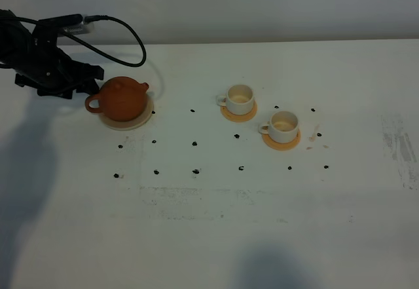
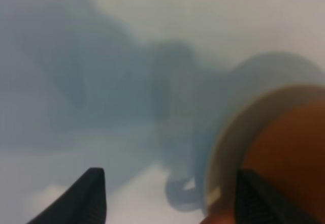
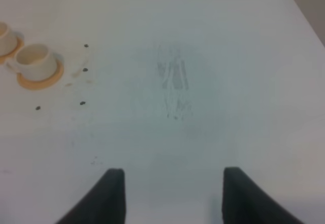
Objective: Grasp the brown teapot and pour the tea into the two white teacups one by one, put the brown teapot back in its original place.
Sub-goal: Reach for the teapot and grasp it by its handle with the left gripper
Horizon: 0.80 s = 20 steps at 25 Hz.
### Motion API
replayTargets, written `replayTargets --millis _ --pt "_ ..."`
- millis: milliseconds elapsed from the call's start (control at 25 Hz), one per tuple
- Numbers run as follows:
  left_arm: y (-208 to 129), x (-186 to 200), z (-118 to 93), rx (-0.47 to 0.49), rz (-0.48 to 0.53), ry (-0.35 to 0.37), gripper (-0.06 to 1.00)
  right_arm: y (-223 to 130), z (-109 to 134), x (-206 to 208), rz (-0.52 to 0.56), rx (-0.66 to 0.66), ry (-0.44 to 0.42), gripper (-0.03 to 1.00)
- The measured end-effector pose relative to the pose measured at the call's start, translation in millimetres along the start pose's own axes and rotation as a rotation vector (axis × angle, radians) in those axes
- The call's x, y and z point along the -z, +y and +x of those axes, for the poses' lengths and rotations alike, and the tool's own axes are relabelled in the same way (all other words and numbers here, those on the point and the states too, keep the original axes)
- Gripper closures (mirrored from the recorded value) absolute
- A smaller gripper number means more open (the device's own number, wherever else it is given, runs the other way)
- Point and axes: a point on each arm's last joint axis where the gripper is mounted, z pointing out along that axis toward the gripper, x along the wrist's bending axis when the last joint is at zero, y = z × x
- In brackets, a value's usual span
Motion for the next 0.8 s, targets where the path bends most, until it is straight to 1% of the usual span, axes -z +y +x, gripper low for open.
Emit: replayTargets --millis 240,800 --pt "-5 5 4 -0.046 0.094 0.019 0.42 0 0 0 0.000 0.000 0.000 0.54" --pt "-12 6 3 -0.043 0.177 -0.001 0.43 0 0 0 0.000 0.000 0.000 0.54"
